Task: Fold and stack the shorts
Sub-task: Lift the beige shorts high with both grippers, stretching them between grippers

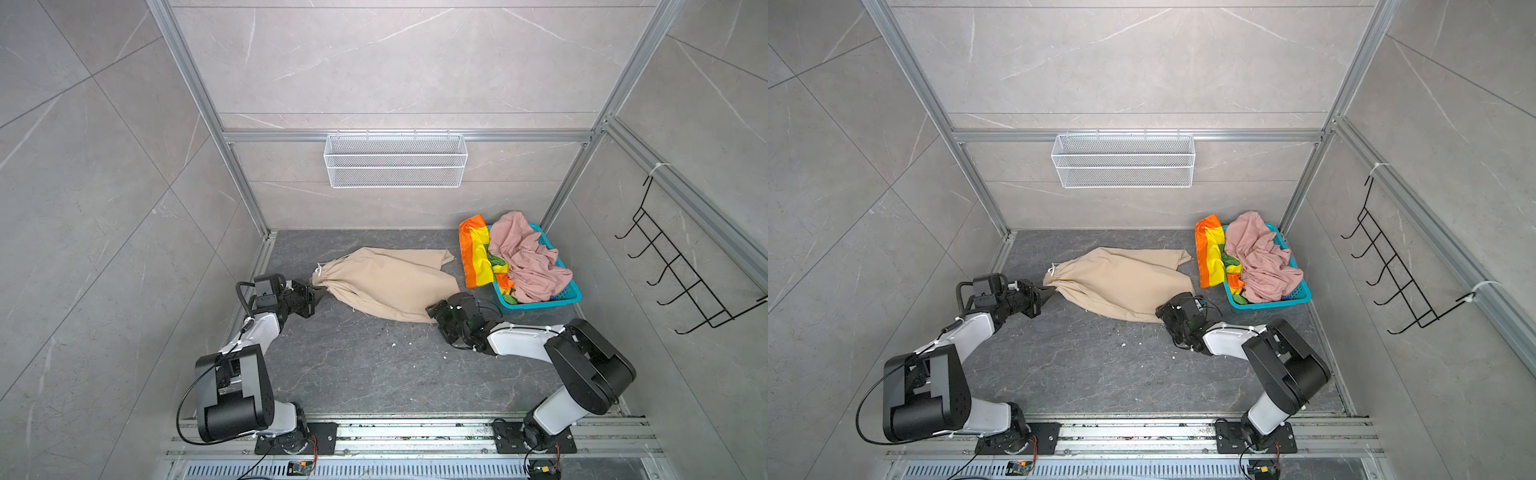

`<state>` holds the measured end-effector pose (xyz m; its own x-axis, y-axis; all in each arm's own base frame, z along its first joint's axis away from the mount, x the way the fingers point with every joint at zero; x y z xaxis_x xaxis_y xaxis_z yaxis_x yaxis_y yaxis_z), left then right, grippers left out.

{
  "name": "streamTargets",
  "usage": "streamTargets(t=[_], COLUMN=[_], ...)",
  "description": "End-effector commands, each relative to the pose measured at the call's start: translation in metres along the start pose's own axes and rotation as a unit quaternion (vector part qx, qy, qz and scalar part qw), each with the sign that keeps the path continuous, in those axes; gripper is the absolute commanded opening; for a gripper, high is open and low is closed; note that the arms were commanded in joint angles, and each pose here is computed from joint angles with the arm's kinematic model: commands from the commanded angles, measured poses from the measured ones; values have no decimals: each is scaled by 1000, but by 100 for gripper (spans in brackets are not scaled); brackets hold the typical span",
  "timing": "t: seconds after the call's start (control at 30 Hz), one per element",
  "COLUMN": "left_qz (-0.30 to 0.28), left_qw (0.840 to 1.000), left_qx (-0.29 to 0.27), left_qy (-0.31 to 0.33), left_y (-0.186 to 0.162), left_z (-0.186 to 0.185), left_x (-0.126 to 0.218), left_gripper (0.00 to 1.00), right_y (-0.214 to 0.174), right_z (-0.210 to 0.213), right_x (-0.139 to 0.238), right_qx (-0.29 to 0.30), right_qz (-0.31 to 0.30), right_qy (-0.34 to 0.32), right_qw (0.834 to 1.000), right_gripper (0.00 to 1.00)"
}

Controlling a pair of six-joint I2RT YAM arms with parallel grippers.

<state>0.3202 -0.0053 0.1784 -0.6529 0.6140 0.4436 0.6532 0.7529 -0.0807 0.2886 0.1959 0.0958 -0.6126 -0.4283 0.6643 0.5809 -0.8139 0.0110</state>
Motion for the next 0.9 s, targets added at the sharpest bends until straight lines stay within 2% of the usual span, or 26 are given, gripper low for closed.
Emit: streamTargets(t=[0.0, 0.1, 0.2, 0.4, 0.43, 0.53, 0.7, 0.87], left_qz=[2, 1, 0, -8, -12, -33, -68, -93], left_qw=[1000, 1000, 999, 999, 999, 997, 989, 978], left_qx=[-19, -23, -23, -29, -31, -42, -90, -129], left_qy=[-16, -19, -24, -36, -40, -55, -99, -136], left_y=[-7, -8, -9, -7, -5, 2, 20, 35], left_z=[-13, -18, -22, -37, -41, -62, -128, -190], left_x=[8, 12, 14, 19, 20, 25, 40, 56], left_gripper=[0, 0, 0, 0, 0, 0, 0, 0], right_y=[5, 9, 17, 52, 59, 80, 113, 150], right_z=[-12, -20, -28, -31, -23, 15, 115, 186], right_x=[-11, -11, -10, -4, 0, 19, 59, 108], right_qx=[-54, -66, -65, -58, -49, -2, 98, 145], right_qz=[-33, -60, -80, -104, -107, -117, -127, -169], right_qy=[10, 9, 4, -6, -4, -1, 30, 66], right_qw=[998, 996, 995, 993, 993, 993, 987, 973], right_gripper=[75, 66, 51, 5, 0, 0, 0, 0])
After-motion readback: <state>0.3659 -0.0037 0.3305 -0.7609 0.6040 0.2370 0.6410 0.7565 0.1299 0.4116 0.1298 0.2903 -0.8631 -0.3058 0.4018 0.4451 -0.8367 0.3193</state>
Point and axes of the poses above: each gripper's point midway between its finger pads, its own x axis back along the fingers, its own z axis along the line the jaws close on, y = z × x, the point moved 8 cm from there along x, back along the fingers, and after that the axes turned 9 degrees about -x, right-handed, at the moved point
